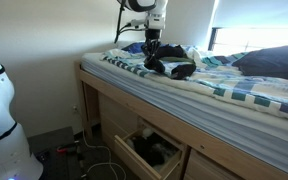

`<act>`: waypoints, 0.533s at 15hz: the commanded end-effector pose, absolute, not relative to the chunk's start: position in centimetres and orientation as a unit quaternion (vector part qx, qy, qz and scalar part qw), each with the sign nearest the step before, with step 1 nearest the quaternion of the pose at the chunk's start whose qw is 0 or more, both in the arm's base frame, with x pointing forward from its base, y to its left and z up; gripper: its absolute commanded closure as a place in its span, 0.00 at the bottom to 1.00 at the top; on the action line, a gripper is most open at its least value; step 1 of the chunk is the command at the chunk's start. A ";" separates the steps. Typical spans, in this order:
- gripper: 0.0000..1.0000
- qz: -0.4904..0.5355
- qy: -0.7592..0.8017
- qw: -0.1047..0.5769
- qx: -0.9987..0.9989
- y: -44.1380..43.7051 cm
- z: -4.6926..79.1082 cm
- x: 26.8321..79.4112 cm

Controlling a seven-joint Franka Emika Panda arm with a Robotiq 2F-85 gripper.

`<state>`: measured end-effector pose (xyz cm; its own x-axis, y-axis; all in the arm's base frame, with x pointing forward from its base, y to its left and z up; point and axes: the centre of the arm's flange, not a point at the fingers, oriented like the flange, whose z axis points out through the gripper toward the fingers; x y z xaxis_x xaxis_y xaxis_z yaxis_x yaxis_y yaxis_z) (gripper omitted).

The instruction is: Put the socks one at a time in the open drawer

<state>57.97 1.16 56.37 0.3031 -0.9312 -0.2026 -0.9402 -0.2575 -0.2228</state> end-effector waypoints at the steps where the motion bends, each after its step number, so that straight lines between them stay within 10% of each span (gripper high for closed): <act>1: 0.97 0.064 0.602 0.142 -0.783 3.4 55.3 53.4; 8: 0.97 0.217 0.612 0.132 -0.749 2.7 47.9 52.1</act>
<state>53.07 3.60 50.75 0.2251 -0.8879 -0.4011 -0.9701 -0.2427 -0.0071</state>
